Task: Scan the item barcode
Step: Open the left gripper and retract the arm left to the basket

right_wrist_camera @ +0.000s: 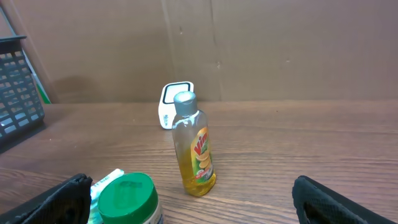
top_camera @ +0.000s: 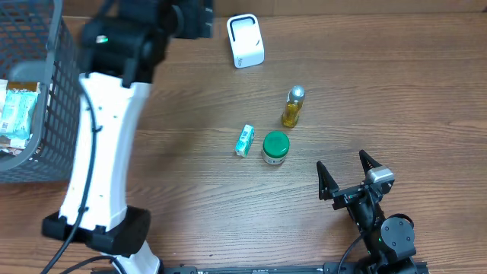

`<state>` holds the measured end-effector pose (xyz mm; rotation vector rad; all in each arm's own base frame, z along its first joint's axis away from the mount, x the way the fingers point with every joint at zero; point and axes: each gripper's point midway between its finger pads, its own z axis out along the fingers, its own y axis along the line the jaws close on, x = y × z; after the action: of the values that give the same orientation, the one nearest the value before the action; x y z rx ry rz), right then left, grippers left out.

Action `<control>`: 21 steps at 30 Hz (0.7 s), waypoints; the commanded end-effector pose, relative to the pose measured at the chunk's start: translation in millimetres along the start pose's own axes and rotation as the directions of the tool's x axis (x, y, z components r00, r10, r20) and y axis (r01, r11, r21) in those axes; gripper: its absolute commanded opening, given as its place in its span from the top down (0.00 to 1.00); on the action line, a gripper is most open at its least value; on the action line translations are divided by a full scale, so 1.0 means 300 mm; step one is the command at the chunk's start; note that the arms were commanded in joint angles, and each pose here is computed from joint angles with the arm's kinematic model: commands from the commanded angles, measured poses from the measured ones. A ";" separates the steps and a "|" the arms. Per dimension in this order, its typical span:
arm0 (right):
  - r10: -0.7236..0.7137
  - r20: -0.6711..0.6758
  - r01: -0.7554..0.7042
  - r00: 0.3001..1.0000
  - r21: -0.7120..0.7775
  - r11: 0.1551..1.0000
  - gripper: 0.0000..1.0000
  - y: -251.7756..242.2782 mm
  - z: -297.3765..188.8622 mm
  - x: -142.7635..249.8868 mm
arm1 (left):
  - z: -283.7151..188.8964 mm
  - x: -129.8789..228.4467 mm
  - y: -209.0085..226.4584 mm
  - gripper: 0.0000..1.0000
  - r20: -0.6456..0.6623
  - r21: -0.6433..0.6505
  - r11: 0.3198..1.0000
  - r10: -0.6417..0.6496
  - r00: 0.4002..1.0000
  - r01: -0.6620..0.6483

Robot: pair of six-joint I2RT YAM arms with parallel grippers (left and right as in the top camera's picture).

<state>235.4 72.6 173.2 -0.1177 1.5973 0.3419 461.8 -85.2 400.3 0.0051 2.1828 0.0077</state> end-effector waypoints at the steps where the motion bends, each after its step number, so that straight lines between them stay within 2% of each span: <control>1: -0.006 0.000 0.006 1.000 0.005 1.000 0.00 -0.006 0.001 0.009 | -0.054 -0.050 0.216 0.00 0.054 -0.223 0.975 0.003 0.999 0.009; 4: -0.006 0.000 0.006 1.000 0.005 1.000 0.00 -0.006 0.001 0.009 | -0.061 -0.046 0.333 0.00 0.051 -0.328 0.944 -0.023 0.998 0.038; 9: -0.006 0.000 0.006 1.000 0.005 1.000 0.00 -0.006 0.001 0.009 | -0.065 -0.051 0.417 0.00 0.062 -0.369 0.927 -0.048 0.997 0.067; 13: -0.006 0.000 0.006 1.000 0.005 1.000 0.00 -0.006 0.001 0.009 | -0.075 -0.080 0.461 0.00 0.076 -0.426 0.904 0.008 0.997 0.025; 21: -0.006 0.000 0.006 1.000 0.005 1.000 0.00 -0.006 0.001 0.009 | -0.072 -0.062 0.620 0.00 0.073 -0.519 0.851 -0.041 0.997 0.073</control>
<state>235.4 72.6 173.3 -0.1173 1.5969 0.3422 460.8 76.9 425.7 -0.3264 2.0660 0.4963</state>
